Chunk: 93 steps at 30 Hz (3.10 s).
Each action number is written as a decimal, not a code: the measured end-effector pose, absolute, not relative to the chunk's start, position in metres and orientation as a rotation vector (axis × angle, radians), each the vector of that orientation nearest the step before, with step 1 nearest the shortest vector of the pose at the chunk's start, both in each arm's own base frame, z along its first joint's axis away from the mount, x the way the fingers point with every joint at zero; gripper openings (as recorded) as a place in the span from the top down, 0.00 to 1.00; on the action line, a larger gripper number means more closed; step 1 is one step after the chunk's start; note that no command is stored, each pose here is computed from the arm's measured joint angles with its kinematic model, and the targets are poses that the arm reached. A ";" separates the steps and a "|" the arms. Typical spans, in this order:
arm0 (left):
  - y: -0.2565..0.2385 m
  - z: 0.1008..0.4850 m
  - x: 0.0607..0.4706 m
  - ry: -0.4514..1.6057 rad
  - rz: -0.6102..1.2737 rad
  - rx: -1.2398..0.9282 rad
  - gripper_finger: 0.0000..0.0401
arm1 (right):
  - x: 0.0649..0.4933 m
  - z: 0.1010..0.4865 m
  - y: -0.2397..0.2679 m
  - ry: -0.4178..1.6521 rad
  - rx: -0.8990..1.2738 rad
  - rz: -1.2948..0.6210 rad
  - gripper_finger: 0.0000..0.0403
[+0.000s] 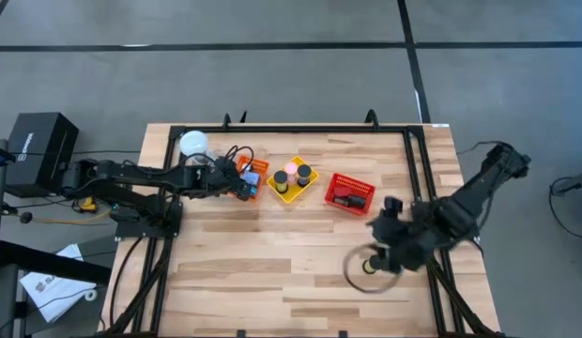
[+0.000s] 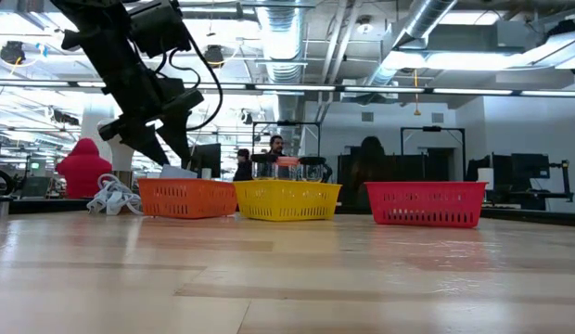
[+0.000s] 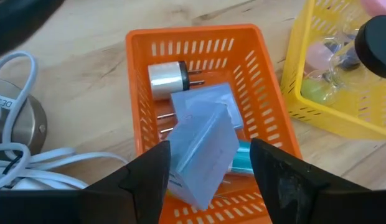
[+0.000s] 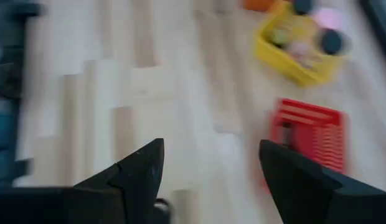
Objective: Pick & Place Office items
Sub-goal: Put the green hourglass into the yellow bin
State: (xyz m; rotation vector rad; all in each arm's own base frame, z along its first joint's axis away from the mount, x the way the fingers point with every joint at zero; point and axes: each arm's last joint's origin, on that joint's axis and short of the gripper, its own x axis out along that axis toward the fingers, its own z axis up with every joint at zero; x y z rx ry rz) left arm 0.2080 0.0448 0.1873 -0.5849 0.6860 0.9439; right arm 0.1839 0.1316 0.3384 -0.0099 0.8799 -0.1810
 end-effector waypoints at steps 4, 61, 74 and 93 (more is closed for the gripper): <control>0.045 0.193 0.211 0.620 0.922 -0.603 0.47 | 0.165 0.317 0.147 0.812 -0.005 -0.046 0.37; 0.041 0.240 0.214 0.269 0.731 -0.617 0.55 | 0.160 0.249 0.133 0.432 -0.104 0.489 0.37; 0.041 0.240 0.214 0.269 0.731 -0.617 0.55 | 0.157 0.229 0.132 0.623 -0.119 0.449 0.37; 0.041 0.241 0.214 0.262 0.729 -0.618 0.55 | 0.171 0.183 0.146 0.873 -0.211 0.416 0.37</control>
